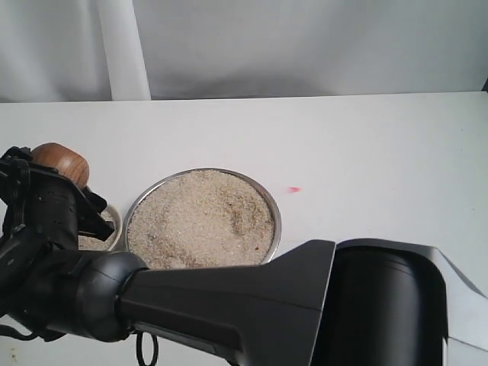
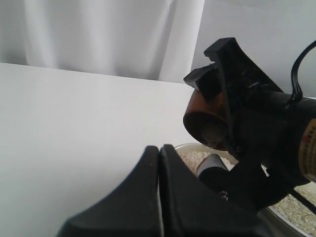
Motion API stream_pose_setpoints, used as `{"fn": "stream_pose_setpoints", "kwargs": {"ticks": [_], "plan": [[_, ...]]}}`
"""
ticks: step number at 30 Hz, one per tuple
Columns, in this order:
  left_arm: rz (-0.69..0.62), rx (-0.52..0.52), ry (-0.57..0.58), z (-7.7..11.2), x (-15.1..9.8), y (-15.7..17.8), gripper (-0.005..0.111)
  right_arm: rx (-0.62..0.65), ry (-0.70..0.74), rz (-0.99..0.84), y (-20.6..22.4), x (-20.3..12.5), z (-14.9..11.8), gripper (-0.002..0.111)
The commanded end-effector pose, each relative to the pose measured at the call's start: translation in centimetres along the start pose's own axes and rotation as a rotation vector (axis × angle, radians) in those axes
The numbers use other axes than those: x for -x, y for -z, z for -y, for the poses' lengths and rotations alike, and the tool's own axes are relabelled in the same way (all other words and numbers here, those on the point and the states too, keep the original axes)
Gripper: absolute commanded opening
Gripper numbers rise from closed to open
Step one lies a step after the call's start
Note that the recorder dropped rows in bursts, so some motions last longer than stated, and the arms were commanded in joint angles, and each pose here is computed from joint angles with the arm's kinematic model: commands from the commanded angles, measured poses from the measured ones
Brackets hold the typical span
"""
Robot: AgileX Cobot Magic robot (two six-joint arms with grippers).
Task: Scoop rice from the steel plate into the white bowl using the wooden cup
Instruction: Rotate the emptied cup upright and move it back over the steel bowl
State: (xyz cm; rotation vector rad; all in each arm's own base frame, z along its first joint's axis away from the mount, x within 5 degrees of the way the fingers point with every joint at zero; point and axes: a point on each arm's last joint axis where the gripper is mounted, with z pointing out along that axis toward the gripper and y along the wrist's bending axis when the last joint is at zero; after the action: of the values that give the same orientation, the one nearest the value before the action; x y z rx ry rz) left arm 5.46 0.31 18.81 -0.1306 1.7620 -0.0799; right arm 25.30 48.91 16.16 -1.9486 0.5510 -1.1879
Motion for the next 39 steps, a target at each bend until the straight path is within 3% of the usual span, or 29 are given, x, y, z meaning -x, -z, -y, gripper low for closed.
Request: {"fn": "stream_pose_setpoints", "kwargs": {"ticks": [1,17,24,32,35,39], "plan": [[0.003,-0.003,0.005,0.0,0.0,0.0,0.0,-0.012,0.012,-0.027,0.1,-0.2,0.3,0.0],[0.003,-0.003,0.005,0.0,0.0,0.0,0.0,0.013,-0.056,-0.029,0.1,-0.3,0.1,0.0],[0.003,-0.003,0.005,0.0,0.0,0.0,0.0,0.025,-0.315,-0.031,0.2,-0.8,0.4,0.0],[0.003,-0.003,0.005,0.0,0.0,0.0,0.0,0.204,-0.866,0.065,0.8,-6.2,2.8,0.0],[0.003,-0.003,0.005,0.0,0.0,0.0,0.0,0.25,-0.964,0.062,0.8,-9.4,3.4,0.0],[0.003,-0.003,0.005,0.0,0.0,0.0,0.0,0.395,-0.966,0.044,1.5,-13.5,3.4,0.0]]}}
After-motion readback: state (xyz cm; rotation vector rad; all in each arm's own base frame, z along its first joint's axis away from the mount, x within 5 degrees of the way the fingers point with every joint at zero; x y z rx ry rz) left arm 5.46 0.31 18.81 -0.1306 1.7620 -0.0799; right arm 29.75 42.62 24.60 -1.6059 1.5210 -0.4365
